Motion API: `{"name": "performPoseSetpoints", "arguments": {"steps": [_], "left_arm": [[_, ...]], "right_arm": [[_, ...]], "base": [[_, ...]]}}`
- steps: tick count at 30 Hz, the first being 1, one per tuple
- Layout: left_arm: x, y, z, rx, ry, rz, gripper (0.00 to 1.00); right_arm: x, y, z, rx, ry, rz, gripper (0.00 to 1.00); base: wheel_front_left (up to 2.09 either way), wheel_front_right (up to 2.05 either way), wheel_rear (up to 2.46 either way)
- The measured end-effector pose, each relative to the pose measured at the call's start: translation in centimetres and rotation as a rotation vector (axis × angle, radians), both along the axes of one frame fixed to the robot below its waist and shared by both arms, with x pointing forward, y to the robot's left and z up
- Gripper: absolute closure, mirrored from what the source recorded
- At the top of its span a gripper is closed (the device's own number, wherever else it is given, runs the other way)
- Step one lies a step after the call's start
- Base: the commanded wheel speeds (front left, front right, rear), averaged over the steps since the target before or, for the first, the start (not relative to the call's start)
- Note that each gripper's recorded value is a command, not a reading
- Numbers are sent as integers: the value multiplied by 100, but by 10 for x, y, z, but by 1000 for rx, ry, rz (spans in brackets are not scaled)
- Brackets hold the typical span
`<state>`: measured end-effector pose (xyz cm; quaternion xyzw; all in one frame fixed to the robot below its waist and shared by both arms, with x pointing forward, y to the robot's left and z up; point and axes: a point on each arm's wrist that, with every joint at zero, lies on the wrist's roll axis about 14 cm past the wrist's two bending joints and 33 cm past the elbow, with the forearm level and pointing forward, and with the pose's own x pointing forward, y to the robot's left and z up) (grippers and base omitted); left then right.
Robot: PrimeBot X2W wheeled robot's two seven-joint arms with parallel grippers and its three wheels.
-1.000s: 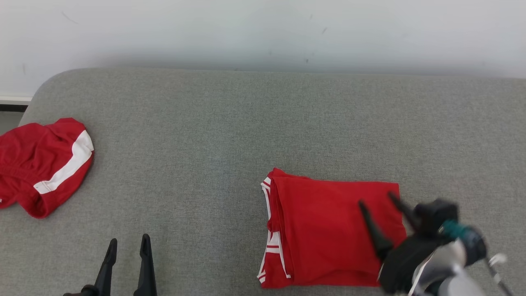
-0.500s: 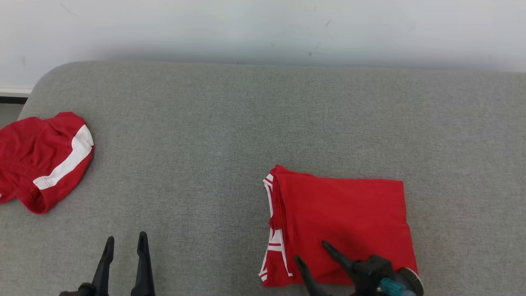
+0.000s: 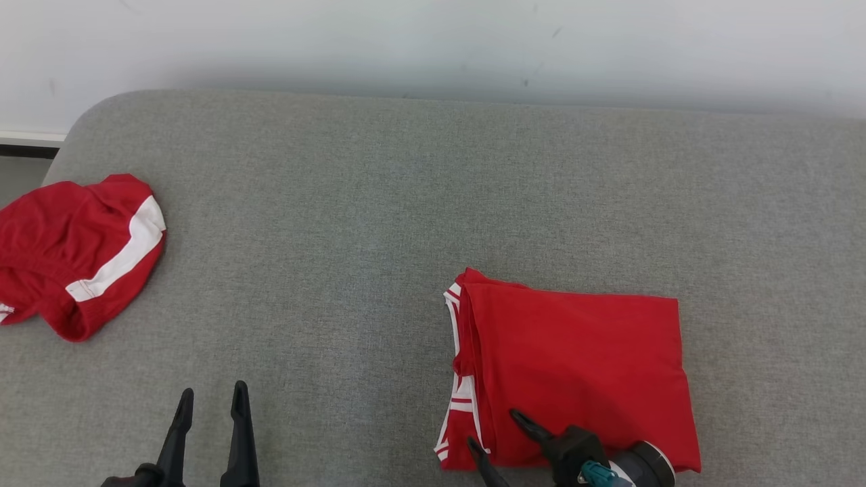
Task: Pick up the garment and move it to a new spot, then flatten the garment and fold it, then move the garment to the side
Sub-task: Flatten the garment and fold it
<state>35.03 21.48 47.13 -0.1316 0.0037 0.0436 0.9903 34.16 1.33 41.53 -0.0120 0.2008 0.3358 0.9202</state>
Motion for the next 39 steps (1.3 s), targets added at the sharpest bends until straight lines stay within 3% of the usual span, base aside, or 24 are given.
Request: {"name": "performPoseSetpoints", "arguments": {"steps": [4,5,6,7,10,11,13,32,38,39], "left_arm": [[-1,0,-1,0,2,2,0],[-2,1,0,0,2,3,0],[-2,1,0,0,2,4,0],[-2,1,0,0,2,4,0],[-3,1,0,0,1,4,0],[-3,1,0,0,1,4,0],[-4,1,1,0,-1,6,0],[-9,2,2,0,-2,12,0],[-6,2,2,0,-4,10,0],[-5,2,2,0,-5,10,0]], "right_arm": [[-3,0,-7,-30,19,11,0],[-3,0,-8,-34,24,12,9],[-3,0,-9,-36,25,13,31],[-4,0,-9,-39,25,15,47],[-5,0,-11,-49,34,16,59],[-6,0,-12,-50,38,16,70],[-7,-1,-13,-51,46,15,100],[-7,22,1,15,42,68,100],[-11,30,-8,30,107,92,100],[-13,31,-10,35,120,96,75]], "base": [[0,0,0],[0,0,0],[0,0,0],[0,0,0],[0,0,0],[0,0,0],[0,0,0],[0,0,0],[0,0,0],[0,0,0]]}}
